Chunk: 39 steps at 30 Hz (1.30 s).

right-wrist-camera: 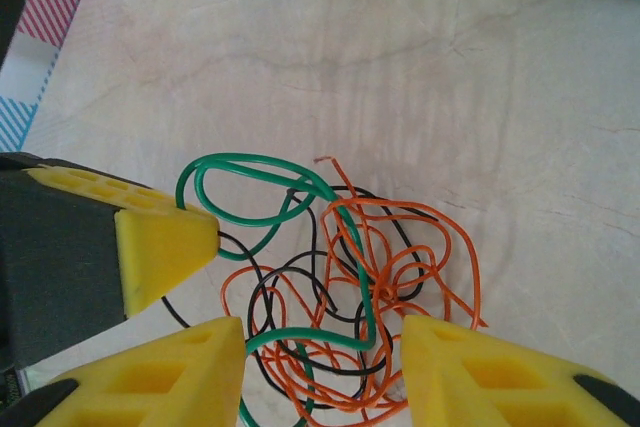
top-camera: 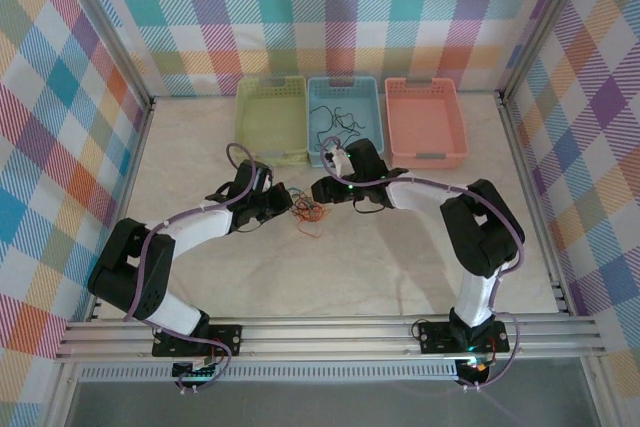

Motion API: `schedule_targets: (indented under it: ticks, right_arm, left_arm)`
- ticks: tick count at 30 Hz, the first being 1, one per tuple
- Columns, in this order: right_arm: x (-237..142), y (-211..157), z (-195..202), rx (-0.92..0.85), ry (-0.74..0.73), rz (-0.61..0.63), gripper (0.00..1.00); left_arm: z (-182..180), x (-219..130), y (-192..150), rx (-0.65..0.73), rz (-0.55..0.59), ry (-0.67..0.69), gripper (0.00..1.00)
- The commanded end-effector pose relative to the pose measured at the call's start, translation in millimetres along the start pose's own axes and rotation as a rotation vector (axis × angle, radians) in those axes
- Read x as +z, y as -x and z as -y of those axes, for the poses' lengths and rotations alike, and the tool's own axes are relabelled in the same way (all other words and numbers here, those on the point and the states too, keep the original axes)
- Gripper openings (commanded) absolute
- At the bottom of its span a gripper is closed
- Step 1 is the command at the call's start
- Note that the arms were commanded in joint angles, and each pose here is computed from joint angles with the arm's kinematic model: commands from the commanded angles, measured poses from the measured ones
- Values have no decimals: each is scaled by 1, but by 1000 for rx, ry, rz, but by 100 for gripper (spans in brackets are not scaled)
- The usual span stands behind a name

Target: Untangle the cables

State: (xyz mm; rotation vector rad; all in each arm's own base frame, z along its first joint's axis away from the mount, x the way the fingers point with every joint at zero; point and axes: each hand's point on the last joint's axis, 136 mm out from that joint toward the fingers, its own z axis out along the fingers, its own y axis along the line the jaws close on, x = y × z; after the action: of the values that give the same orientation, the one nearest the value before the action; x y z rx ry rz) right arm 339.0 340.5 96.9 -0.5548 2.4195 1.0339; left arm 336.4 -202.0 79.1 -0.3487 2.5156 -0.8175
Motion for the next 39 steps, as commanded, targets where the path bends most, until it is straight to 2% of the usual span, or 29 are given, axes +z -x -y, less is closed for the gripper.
schedule_targets:
  ticks: [1, 13, 28, 39]
  right_arm:
    - [4, -6, -7, -50, -1, -45, 46]
    - [13, -18, -23, -170, -23, -82, 40]
    - [23, -25, -12, -180, -98, -137, 34]
    - [13, -16, -12, -198, -129, -81, 10]
  left_arm:
    - [10, 0, 4, 17, -3, -18, 0]
    - [8, 0, 4, 11, -4, -9, 0]
    - [8, 1, 4, 11, -6, -7, 0]
    - [8, 0, 4, 9, -4, -8, 0]
